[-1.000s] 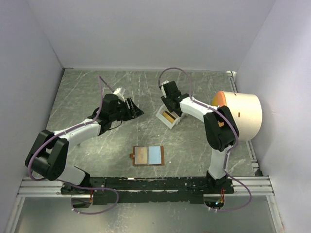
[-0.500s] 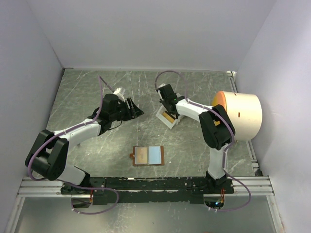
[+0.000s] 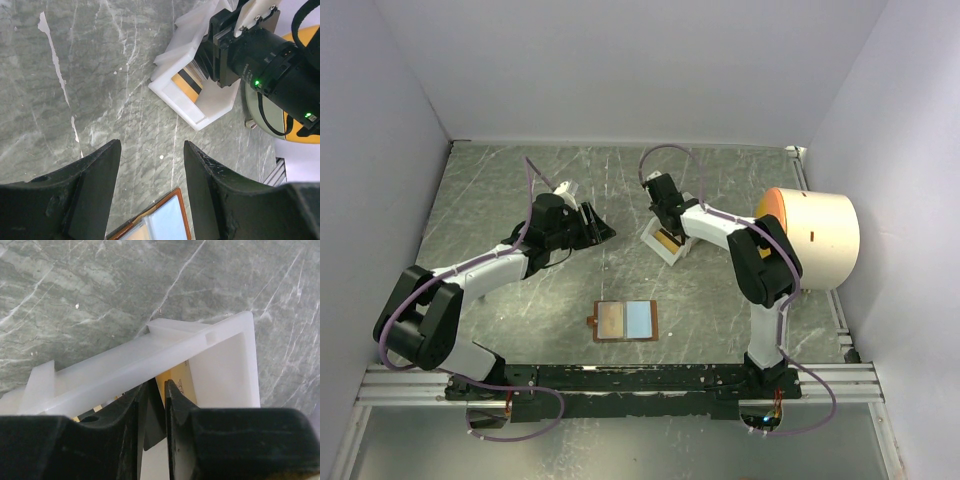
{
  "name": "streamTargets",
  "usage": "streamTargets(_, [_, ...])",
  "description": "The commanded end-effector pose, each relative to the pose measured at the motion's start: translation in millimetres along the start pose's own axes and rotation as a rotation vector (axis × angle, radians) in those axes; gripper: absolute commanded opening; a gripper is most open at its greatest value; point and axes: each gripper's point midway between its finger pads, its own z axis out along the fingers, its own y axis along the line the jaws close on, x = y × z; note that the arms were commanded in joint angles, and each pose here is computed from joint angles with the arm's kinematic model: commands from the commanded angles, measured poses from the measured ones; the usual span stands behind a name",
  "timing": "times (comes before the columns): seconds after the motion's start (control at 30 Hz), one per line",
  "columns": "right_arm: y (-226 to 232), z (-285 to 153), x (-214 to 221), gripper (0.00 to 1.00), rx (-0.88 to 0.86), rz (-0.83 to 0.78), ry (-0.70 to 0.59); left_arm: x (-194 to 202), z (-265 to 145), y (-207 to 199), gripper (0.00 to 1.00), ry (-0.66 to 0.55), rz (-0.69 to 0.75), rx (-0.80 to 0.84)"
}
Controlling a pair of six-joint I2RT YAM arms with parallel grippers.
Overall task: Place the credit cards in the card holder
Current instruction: Pick up the credit card from the storage box.
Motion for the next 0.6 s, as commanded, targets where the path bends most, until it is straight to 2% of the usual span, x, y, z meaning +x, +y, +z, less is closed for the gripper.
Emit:
streamTargets(0.0, [-3,9,5,0.20,0.046,-0.023,0.017,-4,0,-3,0.64,-0.010,0.015,0.029])
streamTargets(0.2, [-5,11,8,0.18,0.067,-0.035,0.031,-5,-3,-4,0.64,-0.020,0.017,0.029])
streamTargets(0.37, [-12,6,3,0.01,0.101,-0.036,0.004,-6,-4,-4,0.64,-0.021,0.016,0.028])
streamTargets(0.57, [-19,-21,-11,0.00,0.137,-0.049,-0.003,-9,-9,-9,0.64,-0.029,0.021,0.032])
